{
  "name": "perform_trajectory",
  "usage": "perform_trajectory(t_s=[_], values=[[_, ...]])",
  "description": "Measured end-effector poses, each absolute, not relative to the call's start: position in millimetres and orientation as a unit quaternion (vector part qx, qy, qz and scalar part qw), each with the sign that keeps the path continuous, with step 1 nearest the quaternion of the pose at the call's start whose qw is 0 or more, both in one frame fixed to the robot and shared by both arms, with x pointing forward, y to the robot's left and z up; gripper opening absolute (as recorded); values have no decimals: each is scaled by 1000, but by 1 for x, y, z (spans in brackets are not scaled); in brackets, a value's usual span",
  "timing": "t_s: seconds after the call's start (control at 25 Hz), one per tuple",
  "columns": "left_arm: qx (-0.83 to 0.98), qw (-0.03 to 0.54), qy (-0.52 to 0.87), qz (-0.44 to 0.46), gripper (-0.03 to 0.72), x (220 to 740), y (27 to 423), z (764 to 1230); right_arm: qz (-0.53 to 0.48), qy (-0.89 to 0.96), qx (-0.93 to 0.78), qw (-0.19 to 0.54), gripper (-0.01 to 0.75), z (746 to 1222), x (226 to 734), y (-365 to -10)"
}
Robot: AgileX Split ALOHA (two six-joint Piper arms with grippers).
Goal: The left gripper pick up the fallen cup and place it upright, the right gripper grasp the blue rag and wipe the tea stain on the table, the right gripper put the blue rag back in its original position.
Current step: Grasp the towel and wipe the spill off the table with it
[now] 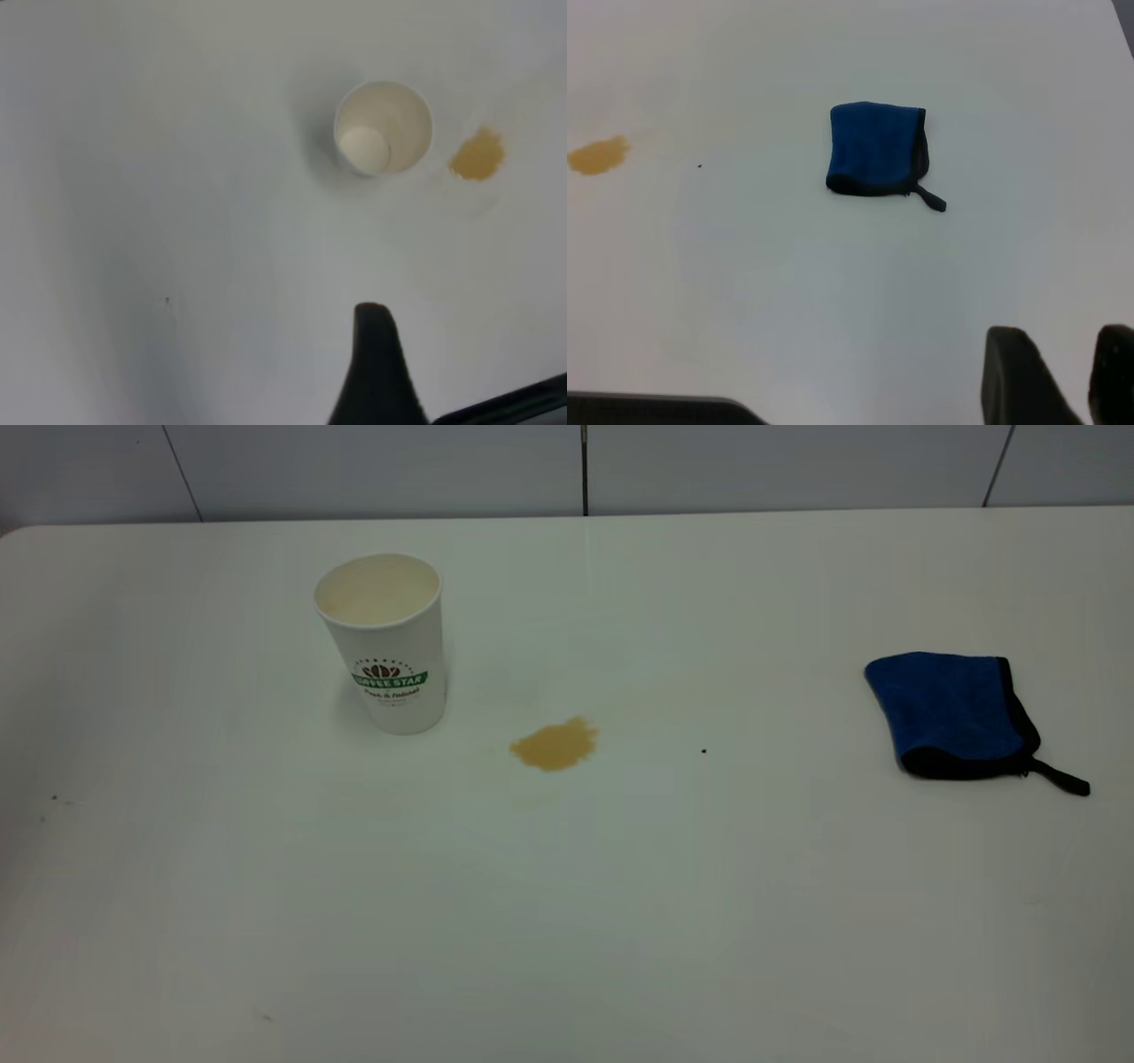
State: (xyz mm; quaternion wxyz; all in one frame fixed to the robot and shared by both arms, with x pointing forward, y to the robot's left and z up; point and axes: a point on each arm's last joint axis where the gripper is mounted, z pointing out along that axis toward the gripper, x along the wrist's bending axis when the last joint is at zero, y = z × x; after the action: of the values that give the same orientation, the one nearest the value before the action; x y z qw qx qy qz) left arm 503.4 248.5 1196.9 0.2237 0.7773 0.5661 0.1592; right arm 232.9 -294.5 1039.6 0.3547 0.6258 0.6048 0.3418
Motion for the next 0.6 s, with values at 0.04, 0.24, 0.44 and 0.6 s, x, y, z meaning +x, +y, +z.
perform_trajectory(t_s=[0.04, 0.24, 0.44, 0.6], values=[[777, 223, 568, 159, 569, 493, 250, 1196, 342, 605, 626, 355, 238, 1040, 233, -295], [776, 217, 572, 152, 568, 440, 260, 1181, 342, 605, 626, 355, 238, 1040, 233, -295], [770, 233, 570, 166, 568, 389, 268, 1174, 342, 605, 626, 355, 238, 1040, 233, -295], [751, 251, 585, 173, 568, 353, 275, 1164, 342, 605, 626, 355, 238, 1040, 233, -295]])
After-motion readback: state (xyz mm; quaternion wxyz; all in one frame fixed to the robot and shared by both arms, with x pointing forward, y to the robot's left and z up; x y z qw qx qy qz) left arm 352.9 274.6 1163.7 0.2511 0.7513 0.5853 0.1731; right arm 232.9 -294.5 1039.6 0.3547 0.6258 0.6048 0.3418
